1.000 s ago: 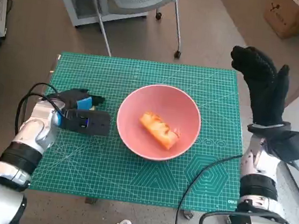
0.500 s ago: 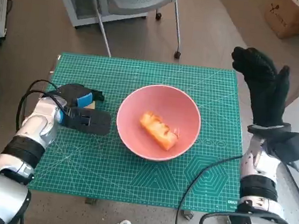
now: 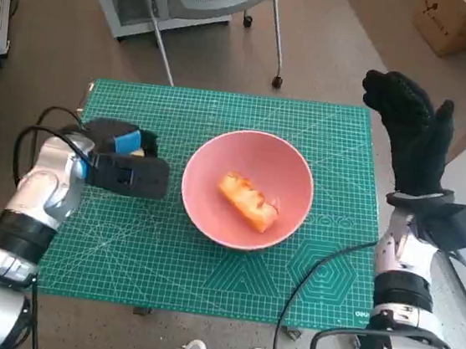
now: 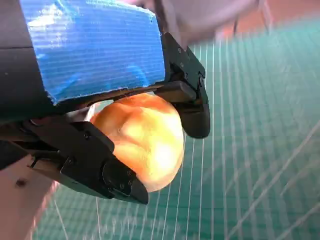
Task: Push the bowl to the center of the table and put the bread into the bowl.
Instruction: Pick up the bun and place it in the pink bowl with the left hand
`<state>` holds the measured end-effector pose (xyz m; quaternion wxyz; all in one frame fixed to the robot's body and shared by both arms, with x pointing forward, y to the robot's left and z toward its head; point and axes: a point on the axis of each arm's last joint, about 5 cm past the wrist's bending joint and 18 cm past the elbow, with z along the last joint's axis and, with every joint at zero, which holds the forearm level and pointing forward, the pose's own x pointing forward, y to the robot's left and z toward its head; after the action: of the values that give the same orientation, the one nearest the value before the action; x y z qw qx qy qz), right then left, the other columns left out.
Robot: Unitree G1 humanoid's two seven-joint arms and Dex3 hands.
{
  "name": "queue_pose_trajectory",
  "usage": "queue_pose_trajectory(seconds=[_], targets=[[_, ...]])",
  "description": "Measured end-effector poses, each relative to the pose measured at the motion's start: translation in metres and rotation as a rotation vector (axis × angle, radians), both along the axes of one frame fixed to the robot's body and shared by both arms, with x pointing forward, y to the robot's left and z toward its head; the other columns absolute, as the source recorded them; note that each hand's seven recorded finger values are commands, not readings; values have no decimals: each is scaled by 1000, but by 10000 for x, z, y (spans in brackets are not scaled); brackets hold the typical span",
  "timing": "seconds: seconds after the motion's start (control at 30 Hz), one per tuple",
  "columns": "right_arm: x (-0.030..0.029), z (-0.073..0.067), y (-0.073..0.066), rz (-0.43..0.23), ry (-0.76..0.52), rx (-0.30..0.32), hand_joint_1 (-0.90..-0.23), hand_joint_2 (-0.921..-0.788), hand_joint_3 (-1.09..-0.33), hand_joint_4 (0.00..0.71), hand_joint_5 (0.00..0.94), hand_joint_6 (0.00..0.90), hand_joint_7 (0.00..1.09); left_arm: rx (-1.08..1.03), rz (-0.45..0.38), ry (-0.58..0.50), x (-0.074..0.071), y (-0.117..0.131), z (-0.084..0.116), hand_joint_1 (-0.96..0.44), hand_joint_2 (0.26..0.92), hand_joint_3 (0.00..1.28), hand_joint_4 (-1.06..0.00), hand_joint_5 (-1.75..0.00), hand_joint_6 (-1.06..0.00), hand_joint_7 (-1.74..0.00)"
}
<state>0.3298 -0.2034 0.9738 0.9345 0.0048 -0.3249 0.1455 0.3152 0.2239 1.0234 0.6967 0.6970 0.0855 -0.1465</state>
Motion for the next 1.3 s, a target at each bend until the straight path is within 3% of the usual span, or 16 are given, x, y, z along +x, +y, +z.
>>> queue_pose_trajectory(seconds=[0.27, 0.4, 0.7, 0.93, 1.3], targets=[[2, -19, 23, 13, 4, 29, -658, -921, -677, 174, 7, 339, 15, -82, -91, -216, -190, -64, 453, 3, 920, 72, -654, -1161, -652, -1178], [3, -26, 42, 20, 5, 33, -654, -921, -674, 178, 8, 338, 12, -98, -147, -289, -264, -135, 586, 3, 920, 61, -678, -1101, -655, -1208], [3, -30, 46, 26, 5, 32, -648, -921, -673, 183, 7, 333, 8, -56, -236, -318, -354, -397, 685, 2, 920, 52, -702, -1075, -653, -1207], [5, -38, 48, 33, 14, 32, -651, -921, -666, 187, 6, 334, 7, -64, -366, -342, -381, -718, 753, 2, 920, 54, -709, -1163, -645, -1118], [4, -33, 42, 32, 12, 31, -653, -921, -660, 189, 4, 338, 6, -100, -552, -292, -297, -1083, 622, 2, 920, 48, -699, -1241, -678, -1022]])
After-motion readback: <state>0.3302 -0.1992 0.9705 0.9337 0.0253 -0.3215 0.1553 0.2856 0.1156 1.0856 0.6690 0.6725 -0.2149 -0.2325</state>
